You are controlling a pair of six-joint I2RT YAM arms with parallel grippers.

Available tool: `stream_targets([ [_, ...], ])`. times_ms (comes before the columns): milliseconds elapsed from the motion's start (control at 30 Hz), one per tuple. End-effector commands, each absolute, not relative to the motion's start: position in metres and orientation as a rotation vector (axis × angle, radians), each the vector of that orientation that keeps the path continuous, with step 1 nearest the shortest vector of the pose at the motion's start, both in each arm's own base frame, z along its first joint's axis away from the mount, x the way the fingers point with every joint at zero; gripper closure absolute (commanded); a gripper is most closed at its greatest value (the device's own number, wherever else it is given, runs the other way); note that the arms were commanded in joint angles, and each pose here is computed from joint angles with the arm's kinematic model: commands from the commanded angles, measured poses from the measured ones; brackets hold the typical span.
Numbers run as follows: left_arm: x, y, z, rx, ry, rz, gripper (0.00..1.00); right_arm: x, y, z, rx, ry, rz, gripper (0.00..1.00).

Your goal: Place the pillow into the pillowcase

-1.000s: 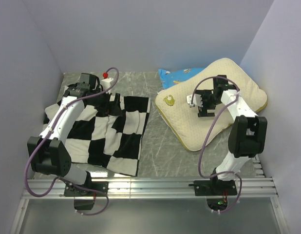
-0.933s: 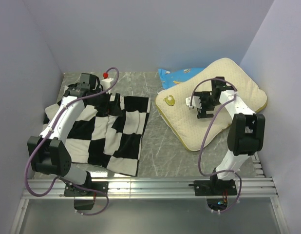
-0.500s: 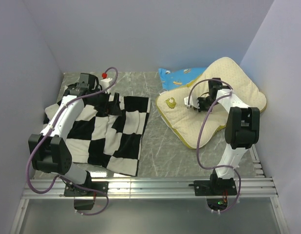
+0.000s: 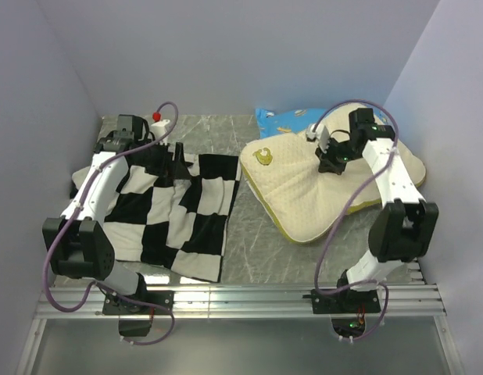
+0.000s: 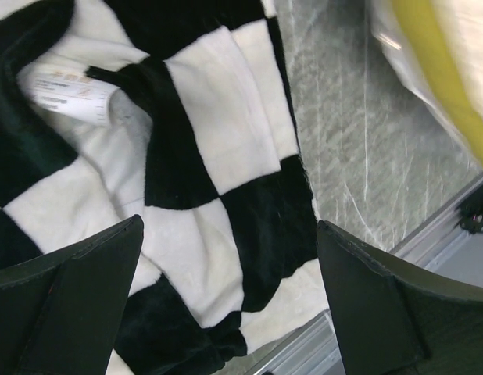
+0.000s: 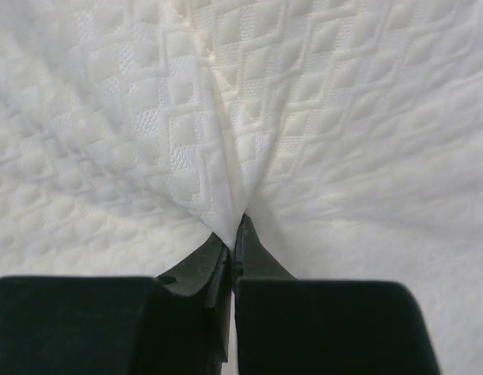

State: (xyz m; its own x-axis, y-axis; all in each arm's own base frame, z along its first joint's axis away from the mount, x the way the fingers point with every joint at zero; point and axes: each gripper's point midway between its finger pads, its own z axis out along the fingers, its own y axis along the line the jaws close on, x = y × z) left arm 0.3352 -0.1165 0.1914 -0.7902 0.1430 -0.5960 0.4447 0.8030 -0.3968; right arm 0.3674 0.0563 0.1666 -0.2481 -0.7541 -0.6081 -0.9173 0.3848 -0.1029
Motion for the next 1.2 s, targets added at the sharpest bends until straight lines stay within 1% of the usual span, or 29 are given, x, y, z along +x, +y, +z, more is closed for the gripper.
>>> stream_targets([
  [0, 0.343, -0.111, 0.219, 0.382, 2.348, -0.693, 0.01, 0.314, 0.092, 0.224, -1.153, 2.079, 0.622, 1.0],
  [133, 0.343, -0.104, 0.209, 0.333, 2.368, -0.636, 0.01, 0.291, 0.106, 0.229, -1.0, 2.118, 0.743, 1.0],
  [167, 0.337, -0.105, 0.202, 0.333, 2.379, -0.628, 0.01, 0.284, 0.109, 0.22, -0.967, 2.149, 0.781, 1.0],
  [200, 0.336, -0.106, 0.199, 0.289, 2.389, -0.628, 0.01, 0.28, 0.111, 0.224, -0.916, 2.153, 0.795, 1.0],
  [233, 0.339, -0.103, 0.195, 0.278, 2.379, -0.576, 0.01, 0.278, 0.112, 0.222, -0.886, 2.162, 0.803, 1.0],
  [267, 0.332, -0.109, 0.186, 0.292, 2.391, -0.552, 0.01, 0.268, 0.122, 0.212, -0.884, 2.179, 0.846, 1.0],
  [333, 0.335, -0.109, 0.178, 0.28, 2.379, -0.468, 0.01, 0.266, 0.131, 0.215, -0.841, 2.157, 0.873, 1.0],
  [400, 0.332, -0.113, 0.164, 0.236, 2.403, -0.456, 0.06, 0.257, 0.144, 0.208, -0.842, 2.157, 0.915, 1.0],
  [433, 0.338, -0.107, 0.155, 0.189, 2.411, -0.404, 0.14, 0.26, 0.15, 0.205, -0.849, 2.132, 0.921, 1.0],
  [533, 0.347, -0.093, 0.139, 0.08, 2.452, -0.31, 0.28, 0.256, 0.168, 0.205, -0.882, 2.107, 0.959, 1.0],
  [600, 0.355, -0.077, 0.138, 0.034, 2.437, -0.195, 0.33, 0.253, 0.177, 0.203, -0.918, 2.095, 0.974, 1.0],
  [633, 0.358, -0.072, 0.136, 0.023, 2.438, -0.161, 0.39, 0.253, 0.179, 0.202, -0.923, 2.095, 0.976, 1.0],
  [700, 0.364, -0.067, 0.132, 0.03, 2.448, -0.117, 0.48, 0.252, 0.185, 0.2, -0.928, 2.094, 0.989, 1.0],
  [733, 0.368, -0.065, 0.126, 0.025, 2.469, -0.092, 0.56, 0.252, 0.187, 0.199, -0.931, 2.097, 0.995, 1.0],
  [800, 0.374, -0.064, 0.113, 0.029, 2.503, -0.074, 0.57, 0.253, 0.191, 0.197, -0.933, 2.098, 1.006, 1.0],
  [900, 0.388, -0.063, 0.112, 0.023, 2.485, -0.059, 0.56, 0.255, 0.196, 0.198, -0.934, 2.093, 1.02, 1.0],
  [1167, 0.42, -0.055, 0.088, -0.018, 2.497, 0.036, 0.56, 0.254, 0.21, 0.205, -0.93, 2.072, 1.074, 1.0],
])
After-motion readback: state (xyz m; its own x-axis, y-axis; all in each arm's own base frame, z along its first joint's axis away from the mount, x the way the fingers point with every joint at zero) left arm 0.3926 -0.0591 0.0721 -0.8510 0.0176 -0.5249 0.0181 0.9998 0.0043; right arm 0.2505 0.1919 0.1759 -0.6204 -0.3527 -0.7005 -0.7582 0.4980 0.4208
